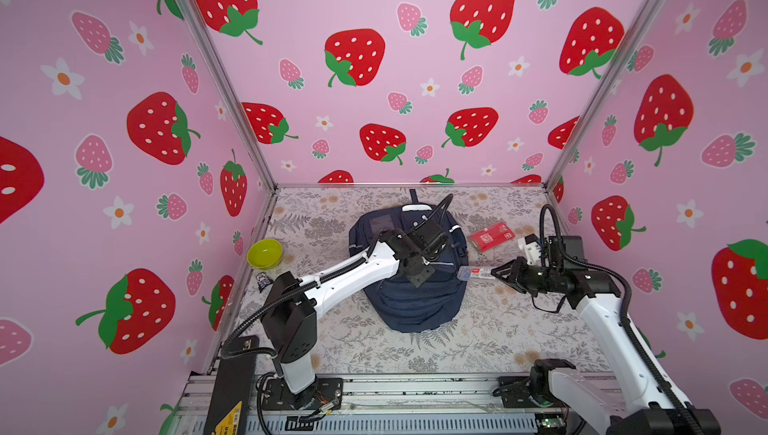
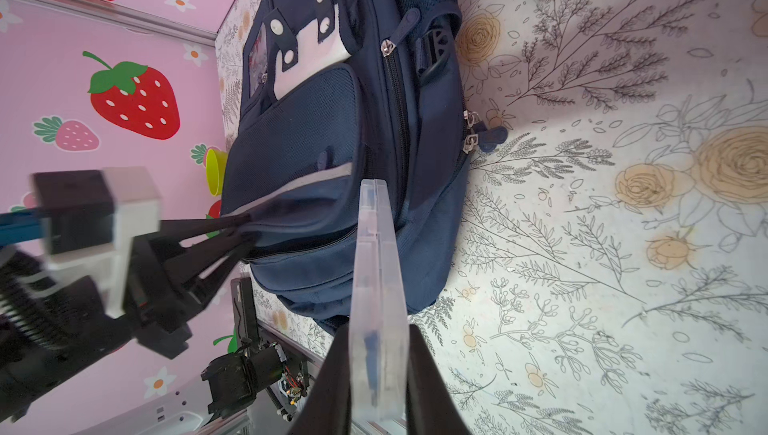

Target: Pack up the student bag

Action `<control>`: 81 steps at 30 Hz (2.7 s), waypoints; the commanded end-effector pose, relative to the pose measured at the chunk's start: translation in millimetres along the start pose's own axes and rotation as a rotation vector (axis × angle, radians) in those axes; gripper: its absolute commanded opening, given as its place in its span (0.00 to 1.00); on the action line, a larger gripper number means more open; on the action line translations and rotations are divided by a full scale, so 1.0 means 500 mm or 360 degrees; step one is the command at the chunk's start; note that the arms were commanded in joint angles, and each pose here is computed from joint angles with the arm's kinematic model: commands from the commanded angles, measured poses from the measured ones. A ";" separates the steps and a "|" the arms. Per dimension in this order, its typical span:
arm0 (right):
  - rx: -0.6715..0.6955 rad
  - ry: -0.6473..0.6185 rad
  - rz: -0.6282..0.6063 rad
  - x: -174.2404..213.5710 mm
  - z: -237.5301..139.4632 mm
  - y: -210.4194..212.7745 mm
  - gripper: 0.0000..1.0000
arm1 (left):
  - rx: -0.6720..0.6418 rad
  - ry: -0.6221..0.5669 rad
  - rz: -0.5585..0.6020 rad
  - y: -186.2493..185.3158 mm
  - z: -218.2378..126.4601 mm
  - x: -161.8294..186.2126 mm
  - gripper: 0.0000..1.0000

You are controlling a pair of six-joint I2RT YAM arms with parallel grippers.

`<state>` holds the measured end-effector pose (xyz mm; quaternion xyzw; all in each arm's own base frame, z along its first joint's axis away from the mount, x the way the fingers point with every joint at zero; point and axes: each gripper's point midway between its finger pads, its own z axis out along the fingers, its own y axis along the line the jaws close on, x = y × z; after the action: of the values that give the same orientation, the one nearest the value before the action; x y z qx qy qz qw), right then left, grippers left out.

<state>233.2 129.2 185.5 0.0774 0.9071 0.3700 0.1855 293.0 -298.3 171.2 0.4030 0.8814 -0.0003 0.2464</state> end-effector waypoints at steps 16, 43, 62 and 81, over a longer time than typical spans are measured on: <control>-0.0565 -0.0047 -0.0167 0.003 0.076 0.230 0.10 | 0.0173 -0.0551 -0.0364 0.067 -0.108 -0.095 0.00; 0.0687 -0.0231 -0.0111 -0.221 0.124 -0.074 0.62 | 0.0512 -0.0671 -0.0386 0.023 -0.106 -0.067 0.00; 0.0889 -0.0258 0.0157 -0.439 0.336 -0.234 0.51 | 0.0627 -0.0625 -0.0399 0.013 -0.107 -0.034 0.00; 0.1149 -0.0125 -0.0079 -0.417 0.409 -0.203 0.44 | 0.0708 -0.0617 -0.0408 0.005 -0.109 -0.024 0.00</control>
<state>514.4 133.2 38.2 0.1458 0.9657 0.0663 0.2045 289.4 -288.3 205.2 0.3109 0.8605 -0.2644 0.3048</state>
